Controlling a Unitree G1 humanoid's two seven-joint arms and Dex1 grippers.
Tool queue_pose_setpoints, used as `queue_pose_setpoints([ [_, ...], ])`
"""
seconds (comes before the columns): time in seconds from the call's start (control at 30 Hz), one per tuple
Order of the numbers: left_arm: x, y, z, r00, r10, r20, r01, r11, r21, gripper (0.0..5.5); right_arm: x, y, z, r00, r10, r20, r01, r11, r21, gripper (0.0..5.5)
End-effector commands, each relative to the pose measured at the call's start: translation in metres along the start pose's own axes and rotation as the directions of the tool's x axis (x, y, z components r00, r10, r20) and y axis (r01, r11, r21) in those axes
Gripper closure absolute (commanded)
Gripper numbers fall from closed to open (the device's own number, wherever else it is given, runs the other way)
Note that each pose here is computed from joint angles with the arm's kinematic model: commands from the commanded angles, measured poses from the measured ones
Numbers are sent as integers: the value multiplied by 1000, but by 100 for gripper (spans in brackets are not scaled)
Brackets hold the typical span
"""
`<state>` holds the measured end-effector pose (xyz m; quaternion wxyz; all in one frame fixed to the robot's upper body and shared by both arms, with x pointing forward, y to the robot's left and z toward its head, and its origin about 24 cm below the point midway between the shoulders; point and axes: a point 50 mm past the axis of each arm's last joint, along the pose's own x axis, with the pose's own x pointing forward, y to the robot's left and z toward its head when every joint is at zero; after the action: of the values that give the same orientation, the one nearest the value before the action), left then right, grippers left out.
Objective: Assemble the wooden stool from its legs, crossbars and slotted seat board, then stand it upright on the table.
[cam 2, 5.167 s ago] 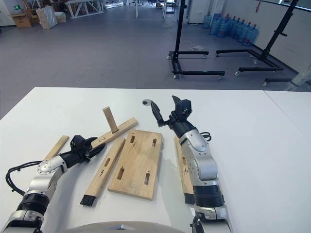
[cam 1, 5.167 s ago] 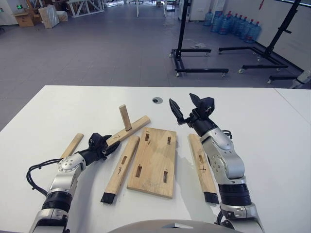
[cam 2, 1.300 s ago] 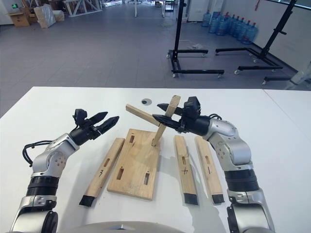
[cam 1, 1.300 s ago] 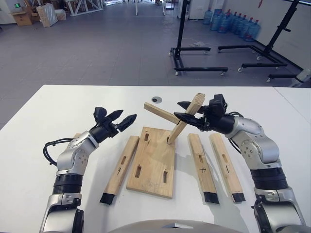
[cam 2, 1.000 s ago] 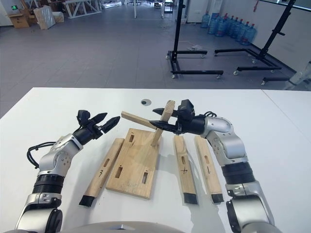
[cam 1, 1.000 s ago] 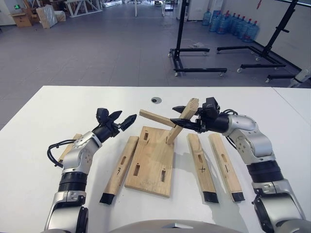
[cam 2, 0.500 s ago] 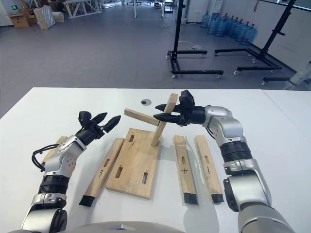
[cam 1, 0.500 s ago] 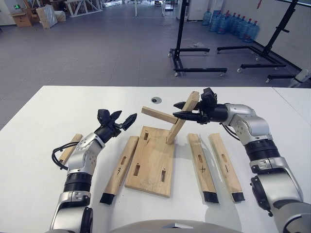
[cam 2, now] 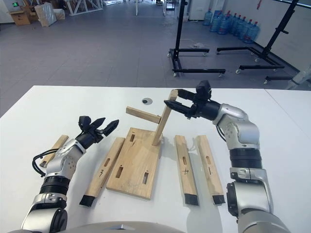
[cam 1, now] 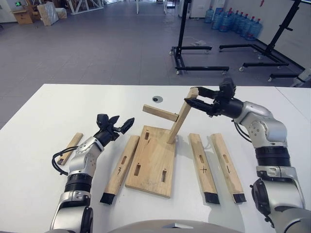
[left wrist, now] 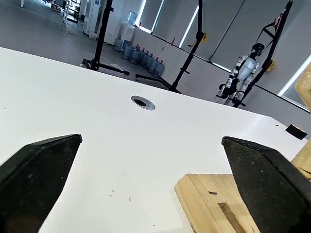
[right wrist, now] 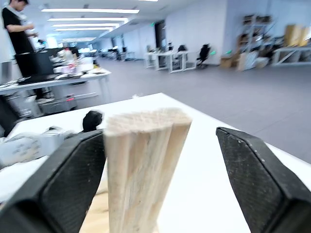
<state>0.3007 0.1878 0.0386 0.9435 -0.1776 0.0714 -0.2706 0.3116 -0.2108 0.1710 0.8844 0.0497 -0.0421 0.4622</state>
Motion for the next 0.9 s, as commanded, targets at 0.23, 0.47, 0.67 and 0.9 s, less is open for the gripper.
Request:
queue_pose_setpoints([
  [0.23, -30, 11, 23, 961, 251, 117, -269, 947, 175, 22, -32, 41, -36, 729, -680, 81, 683, 730, -27, 158],
  [0.47, -55, -4, 32, 864, 431, 260, -498, 804, 324, 22, -66, 78, -68, 452, -877, -161, 836, 480, -267, 158],
  [0.67, -75, -26, 22, 819, 491, 295, -569, 762, 311, 22, -95, 97, -88, 367, -793, -486, 818, 524, -237, 158],
  [0.9, -73, -37, 21, 822, 486, 297, -562, 778, 281, 22, -117, 109, -111, 269, -619, -738, 833, 534, -145, 158],
])
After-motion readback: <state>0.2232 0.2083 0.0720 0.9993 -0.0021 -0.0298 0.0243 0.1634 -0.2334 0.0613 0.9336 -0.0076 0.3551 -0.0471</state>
